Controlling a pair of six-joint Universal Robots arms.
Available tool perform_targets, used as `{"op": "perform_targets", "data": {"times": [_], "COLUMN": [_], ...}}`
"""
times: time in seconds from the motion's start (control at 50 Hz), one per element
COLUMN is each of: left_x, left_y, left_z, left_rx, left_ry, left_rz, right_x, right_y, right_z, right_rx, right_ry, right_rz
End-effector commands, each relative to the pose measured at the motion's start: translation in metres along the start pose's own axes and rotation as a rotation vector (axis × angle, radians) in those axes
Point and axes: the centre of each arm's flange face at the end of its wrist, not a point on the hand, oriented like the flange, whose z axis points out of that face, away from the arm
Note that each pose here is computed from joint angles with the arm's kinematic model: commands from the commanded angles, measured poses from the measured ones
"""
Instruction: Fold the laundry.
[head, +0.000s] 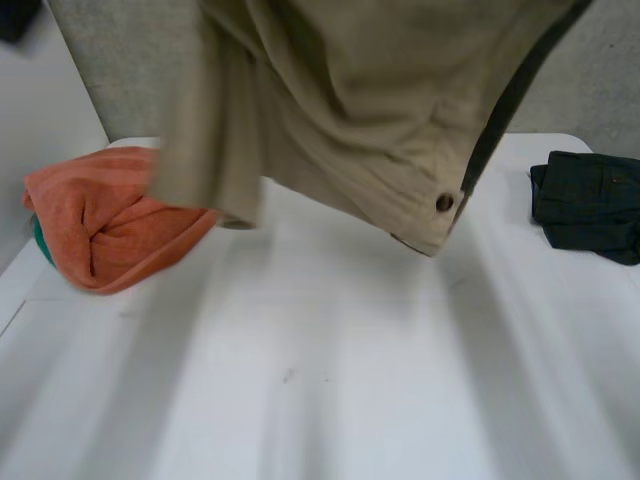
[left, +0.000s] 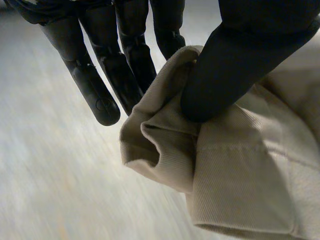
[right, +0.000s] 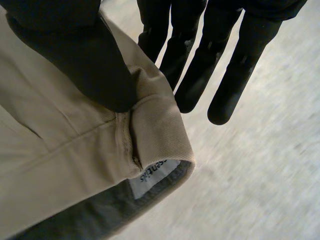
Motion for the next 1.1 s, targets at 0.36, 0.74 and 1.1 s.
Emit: {"op": "perform_targets", "data": {"times": [0.36,0.74,1.1], "left_x": [-0.015,-0.005,0.041], "left_y": [0.276,0.328,0.202], "left_z": [0.022,0.052,-0.107], "left_rx": [-0.457,-0.313,-0.732], "left_ry": [0.063,0.041,0.247], "left_rz": [0.060,0.220,0.172], "right_x": [-0.059,-0.062,-0.063], "right_y": [0.181,0.267,0.184], "right_z": [0.069,0.133,0.035], "right_rx": [-0.401,-0.271,-0.508], "right_ry": [-0.103,0.203,-0.188], "right_rz": [0.178,0.015,-0.125]}}
